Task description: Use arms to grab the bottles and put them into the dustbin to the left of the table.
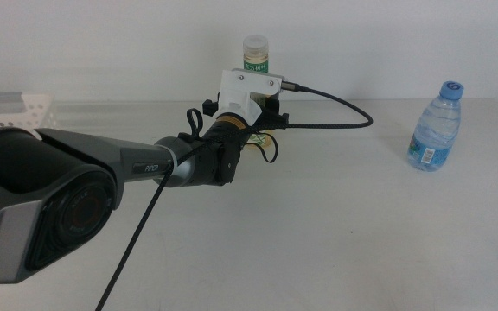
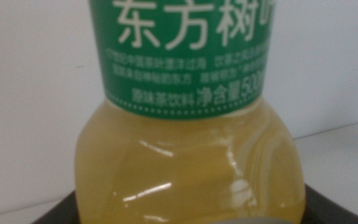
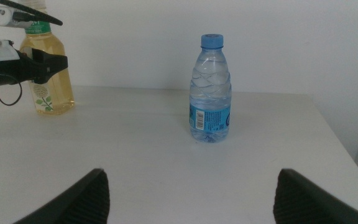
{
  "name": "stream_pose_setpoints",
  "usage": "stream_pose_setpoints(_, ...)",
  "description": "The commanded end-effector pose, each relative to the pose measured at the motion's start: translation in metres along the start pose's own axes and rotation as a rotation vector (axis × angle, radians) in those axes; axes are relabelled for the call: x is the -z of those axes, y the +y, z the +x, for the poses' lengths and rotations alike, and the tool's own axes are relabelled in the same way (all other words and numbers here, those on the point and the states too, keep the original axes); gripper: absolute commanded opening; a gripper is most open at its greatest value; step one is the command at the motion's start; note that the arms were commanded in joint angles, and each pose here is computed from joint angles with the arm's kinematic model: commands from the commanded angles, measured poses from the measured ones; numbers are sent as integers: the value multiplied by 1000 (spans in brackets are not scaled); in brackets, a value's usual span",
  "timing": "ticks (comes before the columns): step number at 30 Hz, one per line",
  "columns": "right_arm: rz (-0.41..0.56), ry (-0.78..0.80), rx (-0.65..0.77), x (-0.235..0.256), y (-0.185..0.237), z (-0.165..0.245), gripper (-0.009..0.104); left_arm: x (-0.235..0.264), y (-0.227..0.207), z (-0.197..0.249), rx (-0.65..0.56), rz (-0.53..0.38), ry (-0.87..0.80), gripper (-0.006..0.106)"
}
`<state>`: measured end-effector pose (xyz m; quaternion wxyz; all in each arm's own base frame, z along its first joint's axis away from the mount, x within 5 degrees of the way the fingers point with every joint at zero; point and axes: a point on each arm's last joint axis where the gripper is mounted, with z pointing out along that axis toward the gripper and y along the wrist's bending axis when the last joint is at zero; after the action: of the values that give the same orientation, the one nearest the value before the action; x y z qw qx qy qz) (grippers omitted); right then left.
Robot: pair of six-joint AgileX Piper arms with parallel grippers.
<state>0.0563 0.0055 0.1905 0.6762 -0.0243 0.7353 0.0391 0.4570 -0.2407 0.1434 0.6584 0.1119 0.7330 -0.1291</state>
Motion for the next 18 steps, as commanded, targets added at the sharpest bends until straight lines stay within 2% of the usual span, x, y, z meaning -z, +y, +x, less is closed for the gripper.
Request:
stream_pose_setpoints(1,9,-111,17,3,0,-11,77,10,-4,-61,15,3,-176,-5)
stream_pose_setpoints(12,9,-111,17,3,0,-11,77,63,0,-99,-1,13,-176,-5)
stream_pose_setpoints(18,9,-111,17,3,0,-11,77,100,1,-123,5,55,-48,-5)
